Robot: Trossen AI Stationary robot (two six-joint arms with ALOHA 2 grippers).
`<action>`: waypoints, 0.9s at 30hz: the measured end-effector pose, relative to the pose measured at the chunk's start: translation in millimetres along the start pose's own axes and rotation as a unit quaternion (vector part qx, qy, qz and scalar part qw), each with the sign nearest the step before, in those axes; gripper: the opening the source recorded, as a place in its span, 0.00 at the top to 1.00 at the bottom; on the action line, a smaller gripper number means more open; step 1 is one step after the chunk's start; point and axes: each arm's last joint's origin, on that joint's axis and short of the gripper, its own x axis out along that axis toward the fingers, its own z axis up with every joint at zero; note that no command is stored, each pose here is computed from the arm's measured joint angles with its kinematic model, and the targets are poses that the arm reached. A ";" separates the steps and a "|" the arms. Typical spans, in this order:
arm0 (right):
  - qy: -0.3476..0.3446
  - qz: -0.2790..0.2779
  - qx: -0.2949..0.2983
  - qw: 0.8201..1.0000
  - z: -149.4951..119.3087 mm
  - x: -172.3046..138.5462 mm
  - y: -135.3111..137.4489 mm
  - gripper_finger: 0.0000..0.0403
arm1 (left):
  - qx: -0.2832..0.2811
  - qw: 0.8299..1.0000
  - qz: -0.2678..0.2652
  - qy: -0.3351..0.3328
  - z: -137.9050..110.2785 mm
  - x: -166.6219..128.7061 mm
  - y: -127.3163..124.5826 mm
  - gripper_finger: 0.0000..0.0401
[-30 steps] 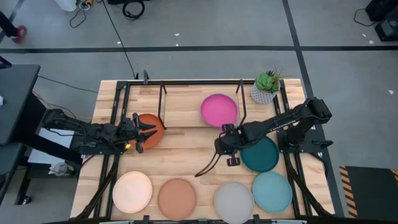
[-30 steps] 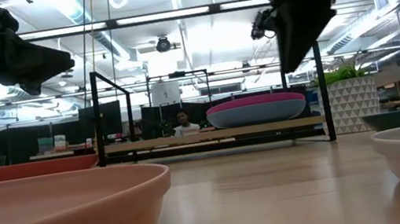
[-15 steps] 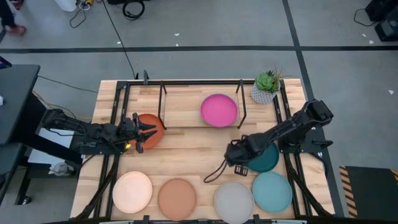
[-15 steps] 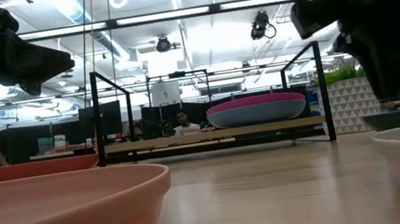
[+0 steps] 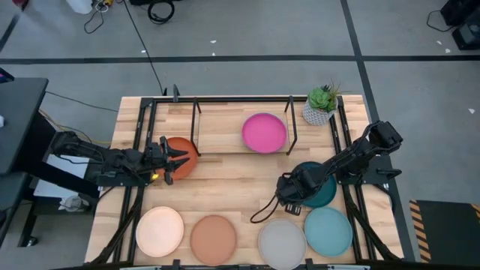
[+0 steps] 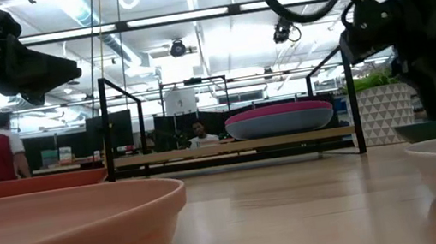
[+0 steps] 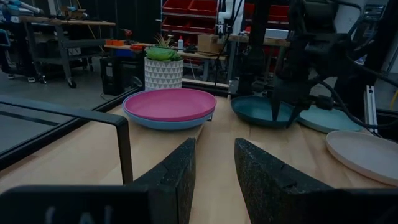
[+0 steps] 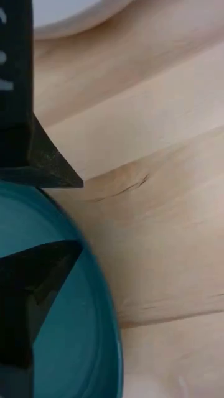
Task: Place and stack plates onto a shelf
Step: Stack the green plate on top of the pink plate on the shelf
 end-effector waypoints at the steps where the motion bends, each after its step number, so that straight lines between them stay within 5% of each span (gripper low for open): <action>1: 0.002 -0.002 0.000 1.000 -0.8 1.1 -0.8 0.64 | 0.000 1.000 0.000 0.000 -0.1 0.0 0.0 0.70; 15: 0.021 0.001 0.003 1.000 -2.7 4.8 -6.7 0.93 | -0.001 1.000 0.000 0.000 0.0 0.0 0.0 0.70; 27: -0.018 0.058 -0.118 0.991 15.9 -36.3 23.7 0.96 | -0.001 1.000 0.000 0.000 0.1 0.0 0.0 0.70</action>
